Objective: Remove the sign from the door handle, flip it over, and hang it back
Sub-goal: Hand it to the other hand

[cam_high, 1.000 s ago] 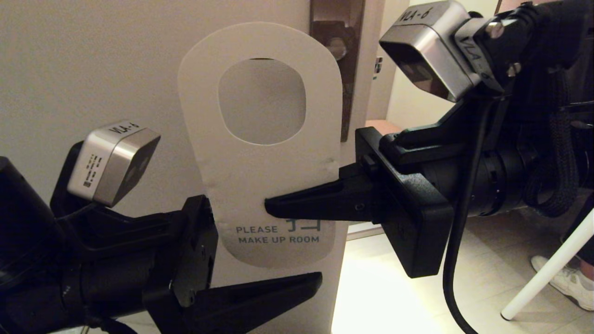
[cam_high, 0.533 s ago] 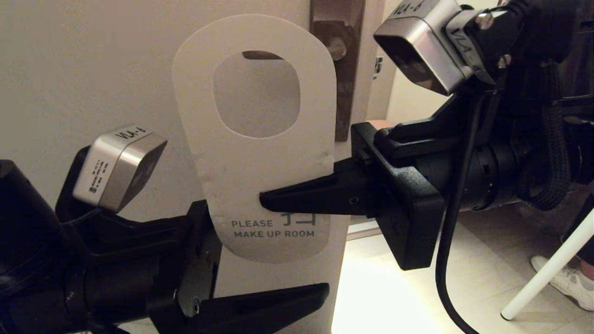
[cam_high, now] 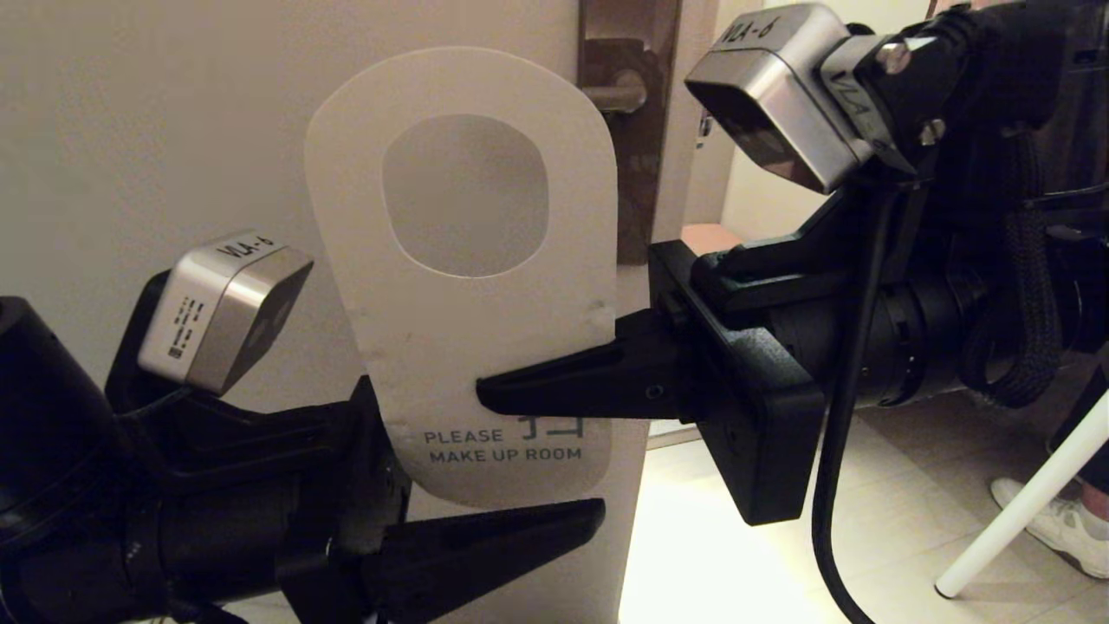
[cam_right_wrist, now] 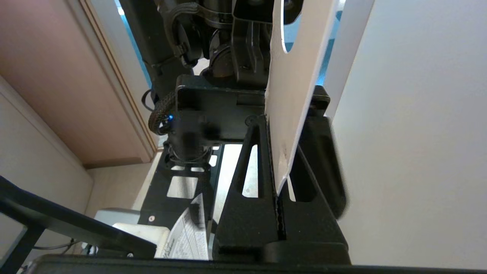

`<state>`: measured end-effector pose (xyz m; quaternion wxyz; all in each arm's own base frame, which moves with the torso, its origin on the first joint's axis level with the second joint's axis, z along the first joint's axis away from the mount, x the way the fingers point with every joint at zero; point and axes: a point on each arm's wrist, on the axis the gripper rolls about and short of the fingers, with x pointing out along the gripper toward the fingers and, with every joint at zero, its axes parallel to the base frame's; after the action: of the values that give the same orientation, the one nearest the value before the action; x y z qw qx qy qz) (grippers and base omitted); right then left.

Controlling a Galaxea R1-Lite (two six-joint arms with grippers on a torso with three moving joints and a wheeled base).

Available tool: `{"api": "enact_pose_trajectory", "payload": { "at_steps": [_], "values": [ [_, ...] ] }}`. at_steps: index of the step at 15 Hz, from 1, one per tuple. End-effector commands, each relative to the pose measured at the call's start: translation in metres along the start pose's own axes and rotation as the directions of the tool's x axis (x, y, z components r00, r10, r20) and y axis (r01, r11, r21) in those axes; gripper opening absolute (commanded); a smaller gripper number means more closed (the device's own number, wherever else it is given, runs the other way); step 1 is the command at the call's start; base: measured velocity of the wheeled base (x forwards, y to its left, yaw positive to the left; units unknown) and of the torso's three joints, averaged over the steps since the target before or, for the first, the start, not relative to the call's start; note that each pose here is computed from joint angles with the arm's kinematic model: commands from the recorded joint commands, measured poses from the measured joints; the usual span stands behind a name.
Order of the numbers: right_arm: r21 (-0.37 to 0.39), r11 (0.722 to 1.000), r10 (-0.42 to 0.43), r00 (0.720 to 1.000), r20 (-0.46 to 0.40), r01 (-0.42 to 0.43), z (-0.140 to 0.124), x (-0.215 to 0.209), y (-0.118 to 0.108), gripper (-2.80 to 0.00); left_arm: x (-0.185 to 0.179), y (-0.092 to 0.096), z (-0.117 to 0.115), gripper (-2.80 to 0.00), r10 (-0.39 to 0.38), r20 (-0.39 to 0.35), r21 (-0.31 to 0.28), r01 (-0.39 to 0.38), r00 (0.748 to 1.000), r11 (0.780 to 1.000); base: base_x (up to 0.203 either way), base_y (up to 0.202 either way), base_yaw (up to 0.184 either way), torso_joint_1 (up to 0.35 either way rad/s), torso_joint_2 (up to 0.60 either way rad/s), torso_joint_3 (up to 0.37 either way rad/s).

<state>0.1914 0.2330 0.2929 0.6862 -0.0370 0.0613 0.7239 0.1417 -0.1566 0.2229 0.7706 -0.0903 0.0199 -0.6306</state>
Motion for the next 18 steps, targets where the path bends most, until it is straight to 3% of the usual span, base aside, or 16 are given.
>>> {"api": "enact_pose_trajectory", "payload": {
  "at_steps": [1,16,17,18],
  "values": [
    [0.000,1.000,0.006,1.000,-0.001,-0.006,-0.0006,0.0003,0.0004,-2.80,-0.0004,-0.0005,0.0009,-2.80,-0.004,0.005,0.001,0.004,1.000,1.000,0.000,0.000,0.000,0.000,0.00,0.000],
    [0.015,1.000,0.001,1.000,-0.016,-0.001,-0.0059,0.0034,-0.0030,-2.80,-0.0011,-0.0012,0.0001,-2.80,-0.005,0.003,0.001,0.005,1.000,1.000,0.000,0.000,0.000,0.000,0.00,0.000],
    [0.016,1.000,0.001,1.000,-0.017,-0.001,-0.0059,0.0031,-0.0027,0.00,-0.0011,-0.0012,0.0001,-2.80,-0.005,0.003,0.001,0.005,1.000,1.000,0.000,0.000,0.000,0.000,0.00,0.000],
    [0.016,1.000,0.000,1.000,-0.017,0.000,-0.0057,0.0034,-0.0030,0.00,-0.0011,-0.0012,0.0001,-2.80,-0.005,0.003,0.001,0.005,1.000,1.000,0.000,0.000,0.000,0.000,0.00,0.000]
  ]
}}
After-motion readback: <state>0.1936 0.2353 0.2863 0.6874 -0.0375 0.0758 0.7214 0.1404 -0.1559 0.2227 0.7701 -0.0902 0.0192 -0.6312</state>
